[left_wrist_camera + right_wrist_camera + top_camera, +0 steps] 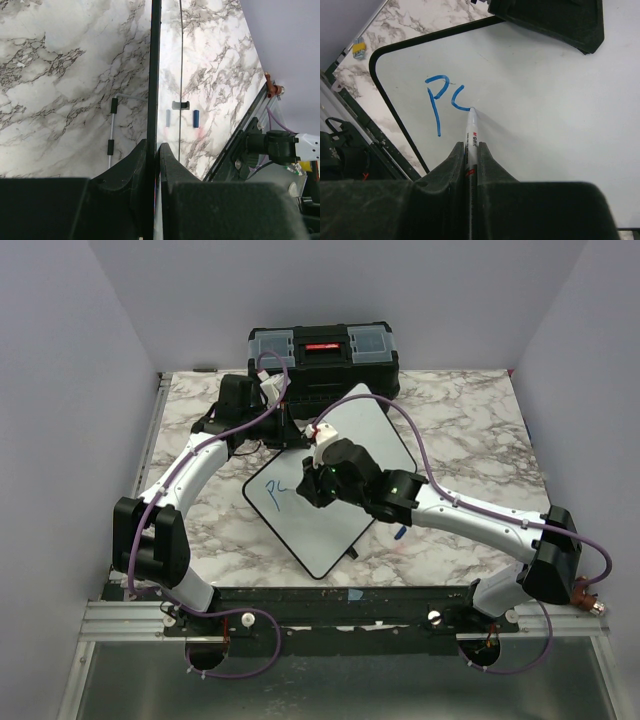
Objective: Write a sentence on the whiteboard
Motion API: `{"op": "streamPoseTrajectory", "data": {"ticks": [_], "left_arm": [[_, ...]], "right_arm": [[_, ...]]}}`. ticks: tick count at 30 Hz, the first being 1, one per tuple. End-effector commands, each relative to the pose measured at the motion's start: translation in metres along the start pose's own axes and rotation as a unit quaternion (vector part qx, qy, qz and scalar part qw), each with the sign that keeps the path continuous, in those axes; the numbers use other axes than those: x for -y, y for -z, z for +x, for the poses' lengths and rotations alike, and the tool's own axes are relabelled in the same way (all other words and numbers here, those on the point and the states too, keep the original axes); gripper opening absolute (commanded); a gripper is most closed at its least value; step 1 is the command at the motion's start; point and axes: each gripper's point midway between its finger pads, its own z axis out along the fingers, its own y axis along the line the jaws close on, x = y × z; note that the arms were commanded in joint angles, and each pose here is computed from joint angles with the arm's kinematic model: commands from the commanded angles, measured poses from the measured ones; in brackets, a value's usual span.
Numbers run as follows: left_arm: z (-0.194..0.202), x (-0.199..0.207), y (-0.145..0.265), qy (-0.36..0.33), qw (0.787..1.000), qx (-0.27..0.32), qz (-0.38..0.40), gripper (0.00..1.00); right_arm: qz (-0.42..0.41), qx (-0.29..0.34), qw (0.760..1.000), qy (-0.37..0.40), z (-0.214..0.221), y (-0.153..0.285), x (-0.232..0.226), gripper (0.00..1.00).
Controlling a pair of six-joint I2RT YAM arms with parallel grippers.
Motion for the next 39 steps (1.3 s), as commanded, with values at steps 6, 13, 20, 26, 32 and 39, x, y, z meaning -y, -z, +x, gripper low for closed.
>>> {"op": "streamPoseTrajectory", "data": {"ticks": [6,13,20,26,32,39], "left_arm": [[-0.020,0.001,0.007,-0.050,0.998,0.041,-0.014,0.00],[-0.020,0.001,0.007,-0.049,0.998,0.041,-0.013,0.00],[-0.020,0.001,0.007,-0.049,0.998,0.040,-0.013,0.00],[-0.020,0.002,0.008,-0.050,0.998,0.041,-0.013,0.00],[-0.020,0.002,0.007,-0.050,0.998,0.041,-0.013,0.00],[-0.021,0.002,0.008,-0.050,0.998,0.042,-0.013,0.00]], "right_arm": [[0.032,0.029,0.999,0.004,-0.028,0.000,0.005,0.01],[0.007,0.028,1.000,0.006,-0.033,-0.005,-0.007,0.01],[-0.007,0.018,1.000,0.006,-0.027,-0.005,-0.011,0.01],[-0.002,0.012,1.000,0.002,-0.019,-0.004,-0.007,0.01],[-0.012,0.004,1.000,0.001,-0.013,-0.006,-0.010,0.01],[-0.014,0.002,1.000,-0.001,-0.011,-0.008,-0.010,0.01]]}}
